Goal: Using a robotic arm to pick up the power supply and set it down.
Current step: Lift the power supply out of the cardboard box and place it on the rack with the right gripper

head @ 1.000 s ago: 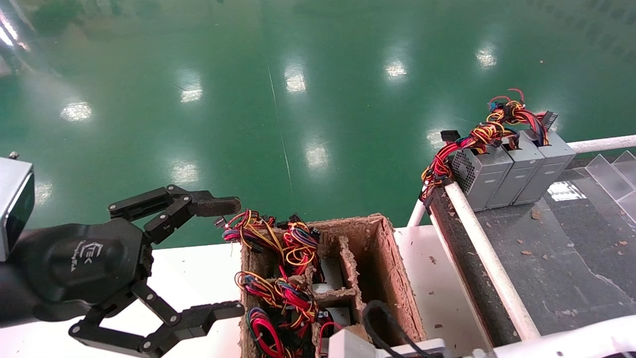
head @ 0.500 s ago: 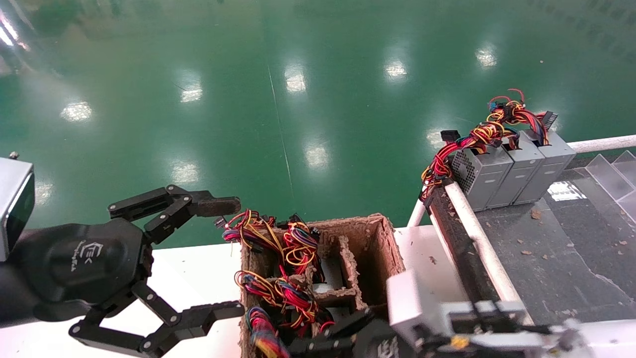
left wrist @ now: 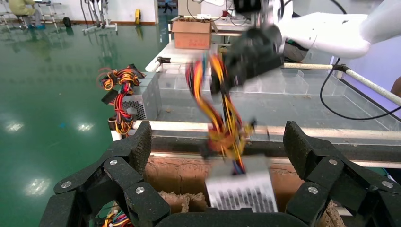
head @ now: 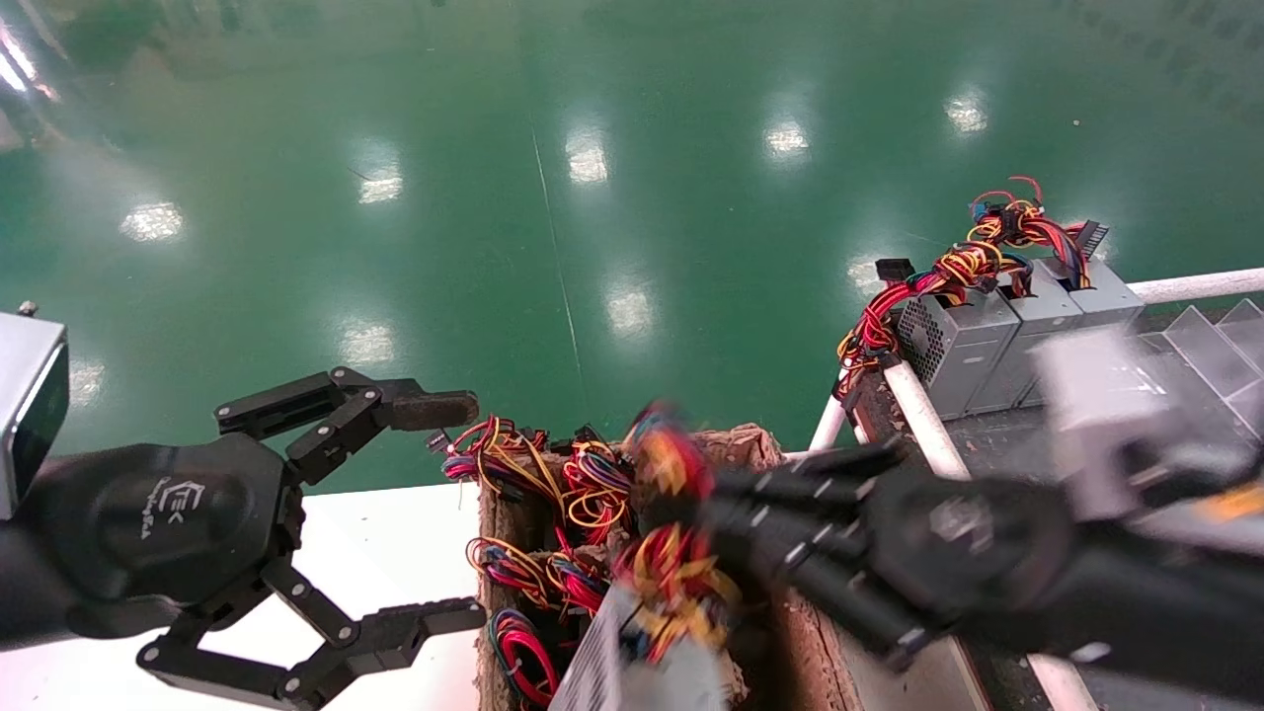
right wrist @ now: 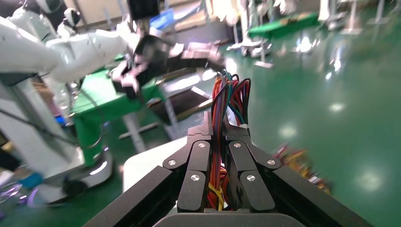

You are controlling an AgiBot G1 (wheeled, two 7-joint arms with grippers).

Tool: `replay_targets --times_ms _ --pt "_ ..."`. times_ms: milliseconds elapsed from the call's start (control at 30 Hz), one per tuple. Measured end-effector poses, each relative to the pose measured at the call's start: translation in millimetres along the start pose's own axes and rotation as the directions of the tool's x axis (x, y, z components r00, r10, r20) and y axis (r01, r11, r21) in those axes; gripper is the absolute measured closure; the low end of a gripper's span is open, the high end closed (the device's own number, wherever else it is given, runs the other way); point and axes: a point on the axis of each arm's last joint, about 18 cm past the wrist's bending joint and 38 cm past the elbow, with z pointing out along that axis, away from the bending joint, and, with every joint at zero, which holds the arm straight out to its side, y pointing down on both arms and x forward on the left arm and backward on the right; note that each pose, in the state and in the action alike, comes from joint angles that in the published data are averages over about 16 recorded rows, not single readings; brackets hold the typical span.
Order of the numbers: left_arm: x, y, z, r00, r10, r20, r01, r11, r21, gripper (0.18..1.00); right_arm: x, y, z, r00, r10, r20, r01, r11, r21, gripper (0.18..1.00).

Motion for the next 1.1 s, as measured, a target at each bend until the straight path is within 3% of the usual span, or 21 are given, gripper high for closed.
replay_targets --times_ms 200,400,733,1100 --pt "0.0 0.0 0.0 1.000 0.000 0.000 0.000 1.000 0.000 0.184 9.8 -35.4 -33.6 0.992 -0.093 -0.087 0.095 0.995 0.022 0.964" --pt "0.0 0.0 0.0 1.000 0.000 0.000 0.000 1.000 0.000 0.184 19.3 -64.2 -73.0 0.962 -0.188 -0.200 0.190 0.982 -0.006 0.964" --pt "0.0 0.0 0.0 1.000 0.000 0.000 0.000 1.000 0.000 0.184 34.5 -82.8 -147.2 0.870 -0.280 -0.405 0.254 0.960 -0.119 0.964" --pt "0.0 0.0 0.0 1.000 0.000 0.000 0.000 1.000 0.000 0.184 51.6 -62.3 -209.1 0.767 -0.299 -0.568 0.202 0.952 -0.228 0.964"
